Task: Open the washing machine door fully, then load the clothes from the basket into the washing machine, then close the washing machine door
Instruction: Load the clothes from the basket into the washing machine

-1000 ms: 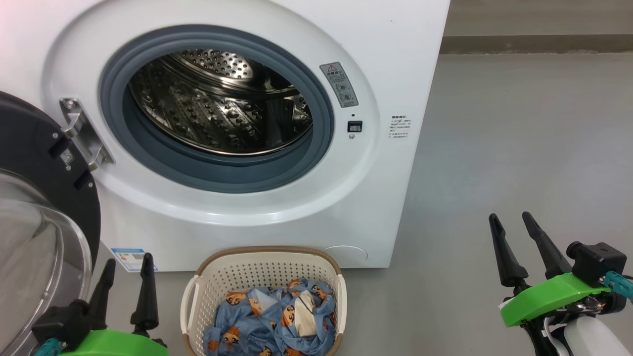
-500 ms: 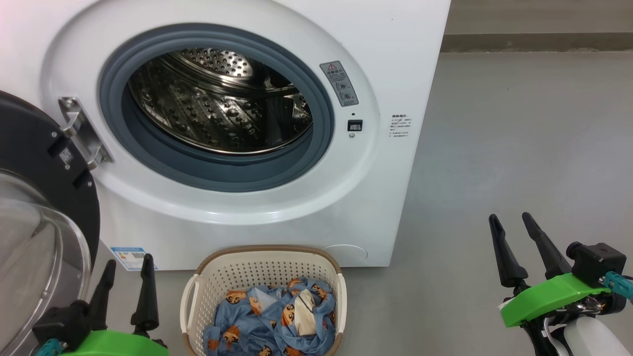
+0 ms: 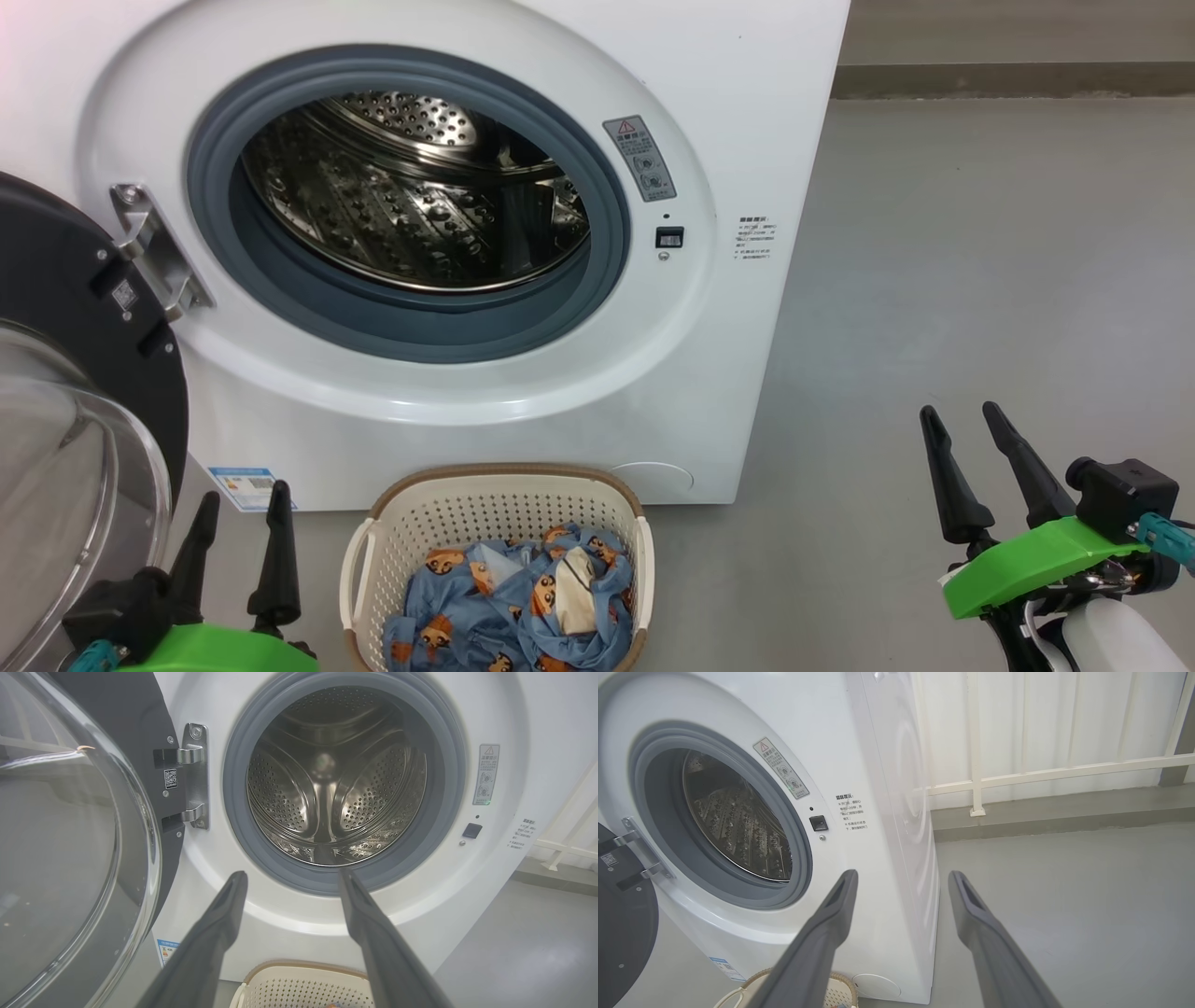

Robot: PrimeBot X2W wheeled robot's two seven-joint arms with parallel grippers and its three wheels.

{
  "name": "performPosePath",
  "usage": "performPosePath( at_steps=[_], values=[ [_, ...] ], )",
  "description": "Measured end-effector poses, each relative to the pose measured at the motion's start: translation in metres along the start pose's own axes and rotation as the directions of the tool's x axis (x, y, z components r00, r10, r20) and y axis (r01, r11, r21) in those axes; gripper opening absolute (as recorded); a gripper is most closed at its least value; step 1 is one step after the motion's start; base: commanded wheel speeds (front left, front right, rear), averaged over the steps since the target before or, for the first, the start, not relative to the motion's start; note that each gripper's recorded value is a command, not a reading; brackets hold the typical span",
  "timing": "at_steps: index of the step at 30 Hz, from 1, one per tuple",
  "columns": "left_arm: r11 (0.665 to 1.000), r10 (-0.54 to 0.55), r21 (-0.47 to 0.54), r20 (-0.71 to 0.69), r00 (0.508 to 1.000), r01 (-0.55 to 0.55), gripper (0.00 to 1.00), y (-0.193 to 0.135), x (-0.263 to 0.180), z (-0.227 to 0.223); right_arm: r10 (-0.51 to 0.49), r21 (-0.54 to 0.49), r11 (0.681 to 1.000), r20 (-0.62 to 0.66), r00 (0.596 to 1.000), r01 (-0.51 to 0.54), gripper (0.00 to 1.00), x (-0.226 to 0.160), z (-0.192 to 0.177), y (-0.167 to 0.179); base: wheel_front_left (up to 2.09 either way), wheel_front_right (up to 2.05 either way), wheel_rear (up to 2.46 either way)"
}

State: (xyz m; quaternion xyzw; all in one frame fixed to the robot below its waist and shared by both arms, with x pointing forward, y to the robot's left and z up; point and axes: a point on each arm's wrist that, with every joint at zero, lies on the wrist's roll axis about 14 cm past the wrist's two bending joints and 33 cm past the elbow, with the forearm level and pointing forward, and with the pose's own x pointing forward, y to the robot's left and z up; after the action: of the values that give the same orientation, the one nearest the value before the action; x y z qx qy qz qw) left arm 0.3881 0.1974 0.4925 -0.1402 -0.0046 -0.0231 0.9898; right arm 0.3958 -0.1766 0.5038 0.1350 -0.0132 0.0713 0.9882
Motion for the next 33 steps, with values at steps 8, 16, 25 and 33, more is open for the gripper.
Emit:
performPosePath(
  at_steps=[8, 16, 25, 33],
  values=[
    [1.0, -0.004, 0.002, -0.004, 1.0, 0.004, 1.0, -0.001, 0.001, -0.001, -0.003, 0.0, 1.0, -0.005, 1.0, 0.003, 1.0, -0.001, -0.002, -0.001, 0.0, 0.0, 0.0],
    [1.0, -0.007, 0.003, -0.01, 1.0, 0.007, 1.0, -0.002, 0.001, -0.003, -0.005, 0.0, 1.0, -0.008, 1.0, 0.005, 1.0, -0.002, -0.003, -0.002, 0.0, 0.0, 0.0],
    [1.0, -0.009, 0.003, -0.017, 1.0, 0.009, 1.0, -0.003, 0.002, -0.006, -0.007, 0.0, 1.0, -0.012, 1.0, 0.007, 1.0, -0.002, -0.004, -0.003, 0.0, 0.0, 0.0],
    [1.0, -0.009, 0.001, -0.038, 0.999, 0.009, 1.0, -0.003, 0.004, -0.013, -0.014, 0.003, 1.0, -0.03, 0.999, 0.014, 1.0, 0.0, -0.011, -0.005, 0.0, 0.0, 0.0]
  ],
)
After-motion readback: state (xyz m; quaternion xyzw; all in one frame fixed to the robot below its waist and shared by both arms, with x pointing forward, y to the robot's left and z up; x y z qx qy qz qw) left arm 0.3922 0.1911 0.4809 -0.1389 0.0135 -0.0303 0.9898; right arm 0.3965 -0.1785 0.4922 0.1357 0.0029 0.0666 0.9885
